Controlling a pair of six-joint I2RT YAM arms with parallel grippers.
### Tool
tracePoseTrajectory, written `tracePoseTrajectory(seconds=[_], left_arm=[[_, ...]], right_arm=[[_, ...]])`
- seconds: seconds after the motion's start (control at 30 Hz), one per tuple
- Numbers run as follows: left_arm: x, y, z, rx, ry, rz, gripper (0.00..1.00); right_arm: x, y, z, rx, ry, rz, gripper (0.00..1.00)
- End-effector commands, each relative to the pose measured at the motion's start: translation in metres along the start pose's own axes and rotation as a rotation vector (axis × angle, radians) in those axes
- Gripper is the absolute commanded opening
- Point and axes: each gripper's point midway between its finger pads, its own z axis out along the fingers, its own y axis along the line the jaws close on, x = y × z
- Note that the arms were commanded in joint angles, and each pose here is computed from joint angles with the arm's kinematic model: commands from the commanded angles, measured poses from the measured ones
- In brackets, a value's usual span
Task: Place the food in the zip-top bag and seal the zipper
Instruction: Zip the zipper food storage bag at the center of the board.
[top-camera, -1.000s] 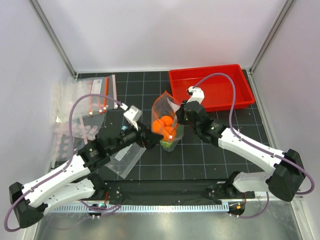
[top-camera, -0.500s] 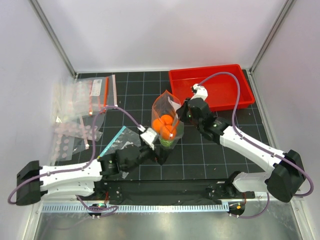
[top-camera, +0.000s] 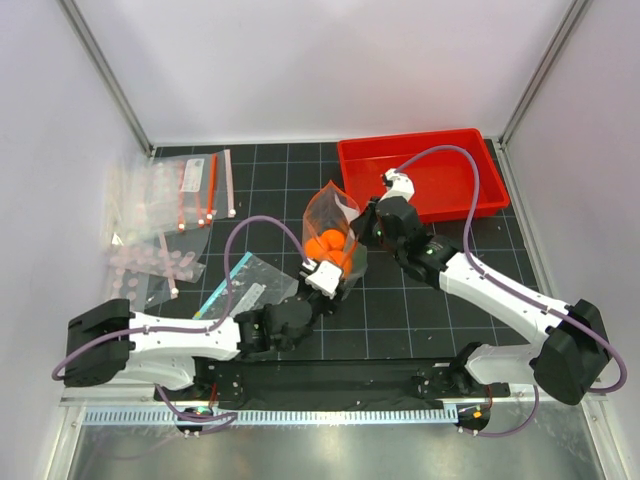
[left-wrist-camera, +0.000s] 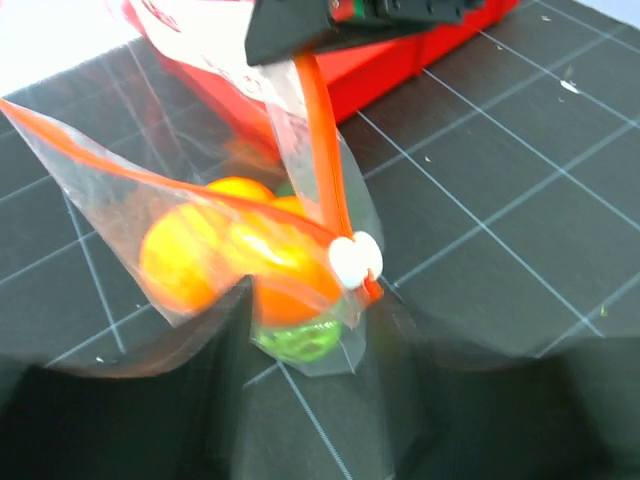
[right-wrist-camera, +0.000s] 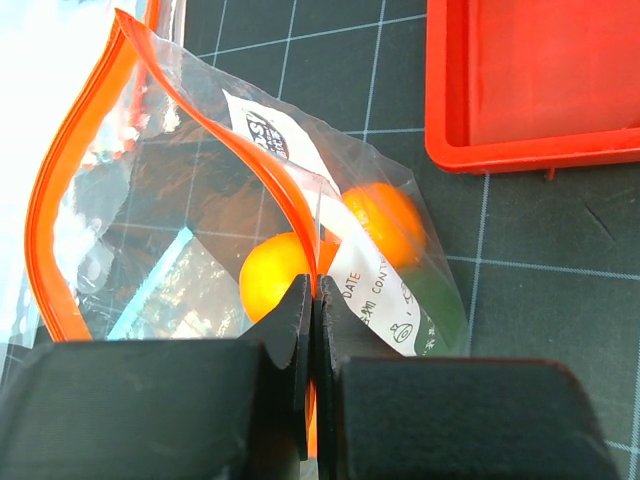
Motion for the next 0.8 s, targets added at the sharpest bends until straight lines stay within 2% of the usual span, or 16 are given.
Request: tracePoseTrajectory(seconds=[0.0,0.03,0.07,0.1,0.17,0.2,0.23,0.27,0.33,0.37,0.4,0.5,0.6,0.63,0.77], left_arm=[[-0.039,0.008,0.007,-0.089,-0.112,-0.084,0.45],[-0.040,0.003,0.010,-0.069,-0.106,-0.074,0.37],[-0.042,0.001,0.012,-0.066,-0.099,-0.067,0.24],[-0.043,0.003,0.014,-0.088,-0.073,-0.045,0.00],[-0.043,0.003,0.013,-0.085,-0.057,-0.042,0.00],[-0.042,0.004,0.011,-0.072,-0.046,-0.031,0.00],[-0.045,-0.001,0.008,-0.027,-0.047,-0.039,0.00],[-0.054,0.006,0.002,-0.007,-0.065,-0.081,0.00],[-0.053,0.009,-0.006,0.056,-0.043,-0.097,0.00],[-0.068,0.011,-0.017,0.117,-0.071,-0.163,0.00],[-0.062,0.021,-0.018,0.120,-0.038,-0.161,0.00],[-0.069,0.034,-0.037,0.193,-0.040,-0.197,0.00],[-0.068,0.029,-0.051,0.275,-0.018,-0.178,0.00],[-0.066,0.026,-0.053,0.297,-0.007,-0.172,0.00],[-0.044,0.011,-0.059,0.389,0.084,-0.121,0.00]], right_arm=[[-0.013,0.010,-0.004,-0.043,-0.045,0.036,0.01],[-0.014,0.010,-0.005,-0.046,-0.049,0.038,0.01],[-0.015,0.010,-0.006,-0.048,-0.051,0.036,0.01],[-0.016,0.010,-0.007,-0.047,-0.053,0.029,0.01],[-0.019,0.010,-0.010,-0.053,-0.064,-0.004,0.01],[-0.022,0.010,-0.013,-0.055,-0.072,-0.014,0.07],[-0.027,0.011,-0.018,-0.064,-0.088,-0.024,0.17],[-0.031,0.011,-0.022,-0.071,-0.100,-0.043,0.36],[-0.041,0.011,-0.033,-0.080,-0.138,-0.096,0.47],[-0.045,0.011,-0.037,-0.087,-0.150,-0.114,0.51],[-0.048,0.011,-0.041,-0.098,-0.160,-0.171,0.53],[-0.057,0.021,-0.059,-0.179,-0.204,-0.250,0.60],[-0.058,0.050,-0.079,-0.384,-0.253,-0.372,0.62],[-0.051,0.071,-0.091,-0.533,-0.262,-0.457,0.62],[-0.021,0.100,-0.116,-0.833,-0.256,-0.624,0.62]])
